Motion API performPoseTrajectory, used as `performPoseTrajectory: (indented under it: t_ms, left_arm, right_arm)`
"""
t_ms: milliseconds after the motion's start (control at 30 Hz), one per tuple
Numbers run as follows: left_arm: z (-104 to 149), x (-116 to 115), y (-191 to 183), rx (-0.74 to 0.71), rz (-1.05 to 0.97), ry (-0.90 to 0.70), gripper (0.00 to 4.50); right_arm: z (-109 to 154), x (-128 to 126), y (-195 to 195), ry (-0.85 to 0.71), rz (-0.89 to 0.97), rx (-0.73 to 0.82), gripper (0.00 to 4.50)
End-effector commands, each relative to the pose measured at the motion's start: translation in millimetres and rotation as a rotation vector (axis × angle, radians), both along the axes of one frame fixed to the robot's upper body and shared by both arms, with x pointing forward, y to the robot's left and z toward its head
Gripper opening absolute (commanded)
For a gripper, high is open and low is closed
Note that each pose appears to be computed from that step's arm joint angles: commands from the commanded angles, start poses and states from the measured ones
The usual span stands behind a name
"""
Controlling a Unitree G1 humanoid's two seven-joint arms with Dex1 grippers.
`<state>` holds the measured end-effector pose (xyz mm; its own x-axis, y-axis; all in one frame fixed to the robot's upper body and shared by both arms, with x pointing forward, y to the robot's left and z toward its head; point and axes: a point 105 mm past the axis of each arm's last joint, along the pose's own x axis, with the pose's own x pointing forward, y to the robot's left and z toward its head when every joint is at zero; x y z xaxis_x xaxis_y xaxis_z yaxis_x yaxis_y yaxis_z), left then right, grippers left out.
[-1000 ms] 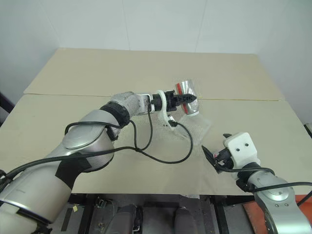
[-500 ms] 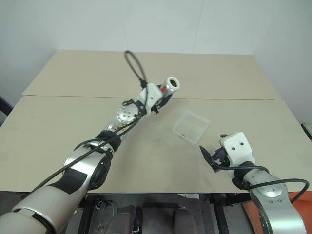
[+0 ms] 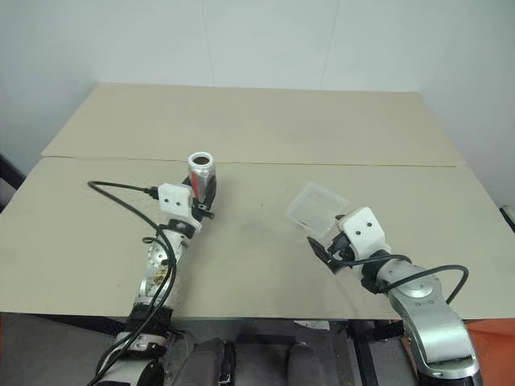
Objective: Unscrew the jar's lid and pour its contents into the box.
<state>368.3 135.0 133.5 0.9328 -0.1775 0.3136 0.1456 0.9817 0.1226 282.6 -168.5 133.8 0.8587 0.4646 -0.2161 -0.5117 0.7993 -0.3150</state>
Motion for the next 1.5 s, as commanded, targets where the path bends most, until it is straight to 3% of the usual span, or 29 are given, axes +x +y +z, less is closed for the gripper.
performPoseTrajectory:
  t_ms: [33, 167, 500, 767, 967, 1233, 1367, 1500]
  left_arm:
    - [1, -4, 9, 0.023, 0.026, -0.016, 1.97]
    - [-19, -4, 14, 0.022, 0.022, 0.03, 1.97]
    - [-31, -3, 11, -0.027, 0.014, 0.044, 1.97]
    - [-34, -8, 15, -0.041, 0.016, 0.062, 4.46]
    - [-32, -17, 22, -0.029, 0.017, 0.064, 4.46]
    - [-27, -46, 39, 0.004, -0.006, 0.125, 4.46]
    - [-23, -74, 36, 0.056, -0.164, 0.17, 4.46]
    - [-8, -110, 45, 0.162, -0.407, 0.21, 4.46]
  right_arm:
    - [11, 0, -1, -0.055, 0.011, -0.011, 4.47]
    - [10, -2, -3, -0.054, 0.008, -0.021, 4.47]
    - [12, -2, -6, -0.058, 0.008, -0.048, 4.47]
    - [12, 3, -4, -0.064, 0.023, -0.053, 4.5]
    - [12, 6, -4, -0.069, 0.031, -0.052, 4.5]
    - [8, 6, -2, -0.049, 0.037, -0.034, 4.5]
    - [4, 8, -5, -0.033, 0.036, -0.054, 4.5]
    - [18, -5, -16, -0.071, 0.117, -0.068, 4.5]
